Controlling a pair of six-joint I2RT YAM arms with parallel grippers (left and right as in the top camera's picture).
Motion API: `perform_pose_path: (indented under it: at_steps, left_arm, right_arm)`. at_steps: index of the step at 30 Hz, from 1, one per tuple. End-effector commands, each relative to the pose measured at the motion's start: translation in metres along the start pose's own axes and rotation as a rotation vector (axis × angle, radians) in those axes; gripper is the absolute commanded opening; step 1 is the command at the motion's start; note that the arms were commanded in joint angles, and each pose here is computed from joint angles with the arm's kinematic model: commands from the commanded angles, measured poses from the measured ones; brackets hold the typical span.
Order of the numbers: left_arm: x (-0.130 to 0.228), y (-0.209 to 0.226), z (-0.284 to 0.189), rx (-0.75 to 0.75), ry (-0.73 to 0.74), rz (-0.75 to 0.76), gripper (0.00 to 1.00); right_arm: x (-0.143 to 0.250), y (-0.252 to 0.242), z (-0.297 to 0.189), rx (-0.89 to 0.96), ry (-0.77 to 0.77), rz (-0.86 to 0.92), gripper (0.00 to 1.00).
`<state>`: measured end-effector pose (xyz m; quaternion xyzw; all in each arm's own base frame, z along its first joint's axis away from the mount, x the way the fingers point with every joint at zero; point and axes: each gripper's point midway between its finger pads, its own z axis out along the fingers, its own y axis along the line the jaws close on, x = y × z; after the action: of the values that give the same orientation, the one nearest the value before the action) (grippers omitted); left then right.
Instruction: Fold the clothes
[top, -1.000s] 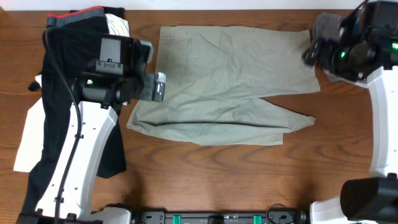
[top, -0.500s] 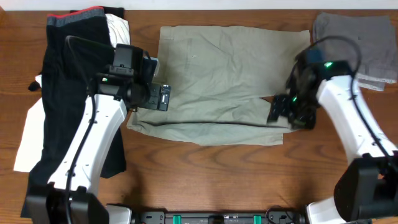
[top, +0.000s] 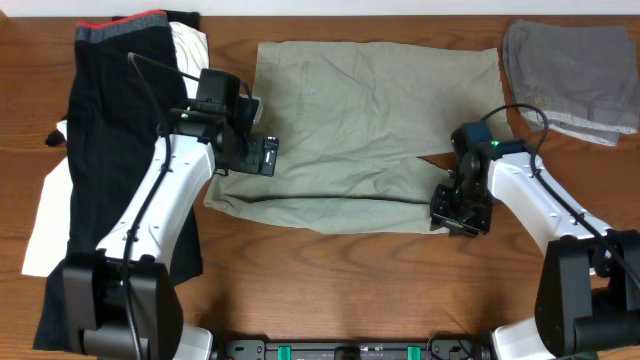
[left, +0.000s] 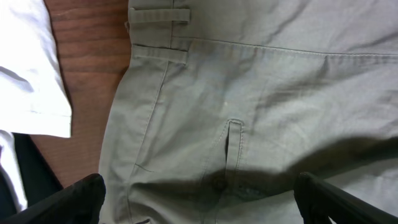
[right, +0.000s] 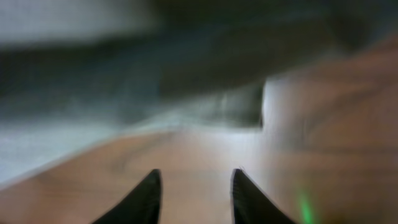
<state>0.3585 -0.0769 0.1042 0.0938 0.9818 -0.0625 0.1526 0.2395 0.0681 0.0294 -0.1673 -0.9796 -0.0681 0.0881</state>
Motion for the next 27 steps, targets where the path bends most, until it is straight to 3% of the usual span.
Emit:
perform_pose_path:
  at_steps: [1, 9, 18, 27]
  left_arm:
    - [0.002, 0.001, 0.006, -0.001, 0.012, -0.01, 0.98]
    - [-0.005, 0.001, 0.007, -0.001, -0.015, -0.007, 0.98]
    - [-0.006, 0.001, 0.007, -0.002, -0.019, -0.007, 0.98]
    - [-0.006, 0.001, 0.007, -0.002, -0.02, -0.006, 0.98]
  right_arm:
    - [-0.008, -0.009, 0.008, 0.053, -0.054, 0.021, 0.29]
    - [-0.022, -0.027, 0.008, 0.158, -0.133, 0.008, 0.34]
    - [-0.026, -0.025, 0.017, 0.136, -0.154, -0.037, 0.38]
    - [-0.011, -0.019, 0.031, 0.071, -0.095, -0.037, 0.31]
